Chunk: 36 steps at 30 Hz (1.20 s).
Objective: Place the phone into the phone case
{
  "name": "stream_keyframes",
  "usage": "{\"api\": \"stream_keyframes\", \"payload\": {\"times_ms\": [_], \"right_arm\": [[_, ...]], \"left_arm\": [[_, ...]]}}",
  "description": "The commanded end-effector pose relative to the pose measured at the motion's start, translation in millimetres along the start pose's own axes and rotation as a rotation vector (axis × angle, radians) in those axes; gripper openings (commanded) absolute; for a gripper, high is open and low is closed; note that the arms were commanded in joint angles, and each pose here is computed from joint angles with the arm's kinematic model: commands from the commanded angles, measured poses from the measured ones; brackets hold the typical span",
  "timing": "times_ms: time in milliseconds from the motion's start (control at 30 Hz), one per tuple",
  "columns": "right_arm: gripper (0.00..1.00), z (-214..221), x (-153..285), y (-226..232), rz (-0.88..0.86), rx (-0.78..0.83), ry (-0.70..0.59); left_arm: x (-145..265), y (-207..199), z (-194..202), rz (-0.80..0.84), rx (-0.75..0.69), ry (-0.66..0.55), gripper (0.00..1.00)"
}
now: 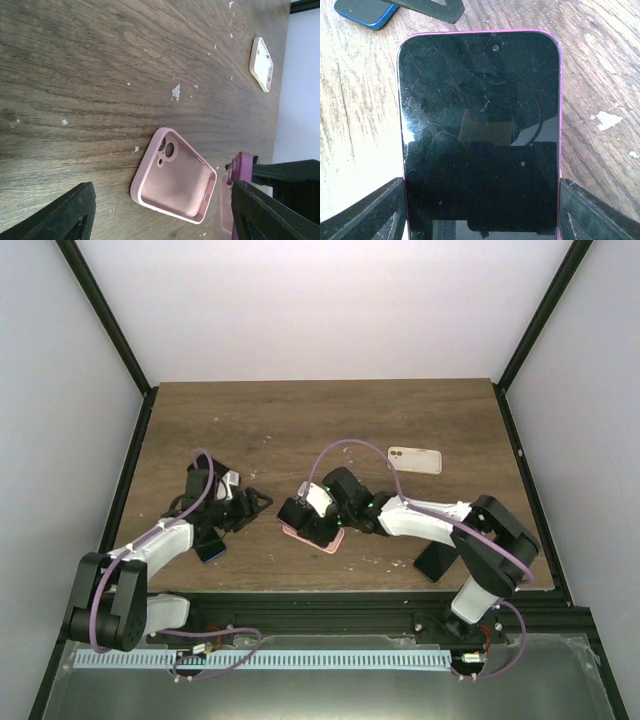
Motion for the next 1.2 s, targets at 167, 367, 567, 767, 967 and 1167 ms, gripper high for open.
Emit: {"api": "stream_keyframes", "payload": {"times_ms": [167, 367, 567, 767, 967, 1167], "right_arm": [[0.64, 0, -14, 0, -0.016, 0.091, -0.106], [0.64, 19, -20, -4, 0.014, 0.101, -0.088], [0.64, 22, -22, -6, 0.032, 0.117, -0.092], [0.64, 14, -17, -6, 0.042, 0.140, -0.121], [0.64, 24, -23, -10, 0.068, 0.155, -0.118], [0.64, 32, -27, -13, 0.087, 0.169, -0.114]], "left_arm": [[-5, -3, -2, 0.062, -0.020, 0.036, 0.70], [-9, -5, -3, 0.100, -0.024, 0.057, 0.67], [-15, 0, -1, 0.109, -0.018, 0.069, 0.65], [-21, 4, 1, 0.122, 0.014, 0.088, 0.63], [-21, 3, 1, 0.131, 0.018, 0.094, 0.62], [-25, 1, 4, 0.130, 0.010, 0.108, 0.61]]}}
Point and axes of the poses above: each gripper's point midway between its finger pads, its own x axis back along the fingers, its own y axis along the line the jaws close on, z = x × y, the point moved 8 cm from there along x, back along the fingers, and after that the axes turned 5 degrees about -x, right-handed, at the moved point
